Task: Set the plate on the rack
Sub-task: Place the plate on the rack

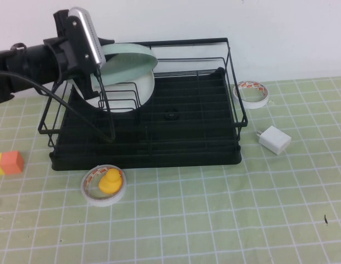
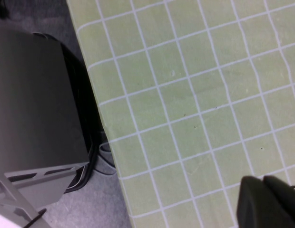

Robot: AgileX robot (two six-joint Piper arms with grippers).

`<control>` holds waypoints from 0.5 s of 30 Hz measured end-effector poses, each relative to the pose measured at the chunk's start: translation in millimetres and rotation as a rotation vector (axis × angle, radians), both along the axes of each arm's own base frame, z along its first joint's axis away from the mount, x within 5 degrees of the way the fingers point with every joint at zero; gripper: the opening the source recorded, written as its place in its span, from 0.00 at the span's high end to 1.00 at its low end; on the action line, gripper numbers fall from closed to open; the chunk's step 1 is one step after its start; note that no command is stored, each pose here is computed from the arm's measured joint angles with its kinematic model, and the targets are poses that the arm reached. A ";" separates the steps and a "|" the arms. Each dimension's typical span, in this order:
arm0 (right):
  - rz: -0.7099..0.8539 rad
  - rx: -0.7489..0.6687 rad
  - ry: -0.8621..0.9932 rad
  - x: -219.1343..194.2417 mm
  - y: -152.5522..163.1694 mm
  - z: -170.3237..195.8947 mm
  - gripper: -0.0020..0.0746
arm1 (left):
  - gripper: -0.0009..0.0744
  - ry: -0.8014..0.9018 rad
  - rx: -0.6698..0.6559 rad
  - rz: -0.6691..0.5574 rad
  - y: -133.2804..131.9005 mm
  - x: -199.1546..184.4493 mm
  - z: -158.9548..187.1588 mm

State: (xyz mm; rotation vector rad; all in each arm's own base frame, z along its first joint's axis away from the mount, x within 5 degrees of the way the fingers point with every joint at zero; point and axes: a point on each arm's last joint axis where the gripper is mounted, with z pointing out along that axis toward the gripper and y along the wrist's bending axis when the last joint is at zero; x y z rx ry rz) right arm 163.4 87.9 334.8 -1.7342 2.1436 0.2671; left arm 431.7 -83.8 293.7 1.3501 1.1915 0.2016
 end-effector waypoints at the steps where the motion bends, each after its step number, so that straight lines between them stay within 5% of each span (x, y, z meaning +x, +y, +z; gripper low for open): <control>1: -0.002 0.000 0.001 0.0 0.0 0.0 0.97 | 0.84 0.007 0.000 -0.003 -0.3 1.2 -3.3; 15: -0.009 0.002 0.004 0.0 0.0 0.0 0.97 | 0.84 0.056 -0.025 -0.009 -1.8 7.5 -17.8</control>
